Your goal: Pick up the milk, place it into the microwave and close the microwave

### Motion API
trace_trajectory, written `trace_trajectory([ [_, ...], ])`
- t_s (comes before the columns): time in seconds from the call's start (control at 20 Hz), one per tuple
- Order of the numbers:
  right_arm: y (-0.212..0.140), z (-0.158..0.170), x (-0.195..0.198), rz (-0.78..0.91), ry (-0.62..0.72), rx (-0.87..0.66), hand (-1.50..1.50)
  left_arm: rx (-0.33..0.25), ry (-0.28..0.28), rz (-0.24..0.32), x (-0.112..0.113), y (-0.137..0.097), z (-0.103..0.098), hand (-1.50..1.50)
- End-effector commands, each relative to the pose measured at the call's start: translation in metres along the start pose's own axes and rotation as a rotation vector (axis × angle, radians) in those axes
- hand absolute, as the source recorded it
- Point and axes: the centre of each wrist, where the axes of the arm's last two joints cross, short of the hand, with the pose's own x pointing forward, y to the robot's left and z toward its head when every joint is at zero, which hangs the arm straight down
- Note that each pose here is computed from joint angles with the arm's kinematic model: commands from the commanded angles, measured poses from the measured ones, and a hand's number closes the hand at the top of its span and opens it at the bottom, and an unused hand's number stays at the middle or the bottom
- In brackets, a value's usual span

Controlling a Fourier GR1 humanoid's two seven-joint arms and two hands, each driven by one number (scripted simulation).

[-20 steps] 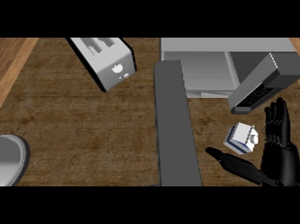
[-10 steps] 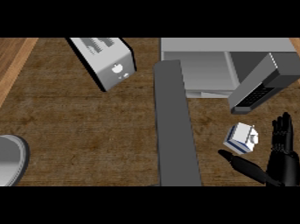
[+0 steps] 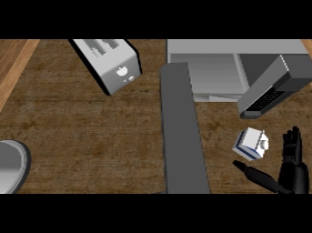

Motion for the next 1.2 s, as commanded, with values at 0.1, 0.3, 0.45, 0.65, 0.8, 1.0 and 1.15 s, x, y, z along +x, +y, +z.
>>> trace_trajectory([
  [0.1,0.011,-0.007,-0.034,0.01,0.002,0.017,-1.5,-0.007,0.002,0.003,0.011,0.001,0.023,-1.5],
  [0.3,0.005,-0.004,-0.062,0.013,-0.012,0.023,-1.5,0.008,-0.011,0.025,0.004,0.008,0.003,-1.5],
  [0.45,-0.007,-0.012,-0.054,0.021,-0.021,-0.001,-1.5,0.002,0.002,0.006,0.019,-0.007,0.018,-1.5],
  [0.65,-0.015,-0.021,-0.071,0.053,-0.025,0.005,-1.5,0.0,0.006,0.004,-0.003,0.014,0.004,-1.5],
  [0.8,-0.01,-0.005,-0.09,0.052,0.009,0.015,-1.5,-0.008,0.0,0.008,0.006,0.021,0.005,-1.5],
  [1.0,0.002,-0.029,-0.089,0.056,-0.004,0.042,1.5,-0.018,-0.009,0.005,0.021,0.006,0.0,-1.5],
  [1.15,0.003,-0.037,-0.09,-0.014,-0.053,0.056,1.5,-0.005,-0.007,0.016,0.01,-0.002,0.009,-1.5],
])
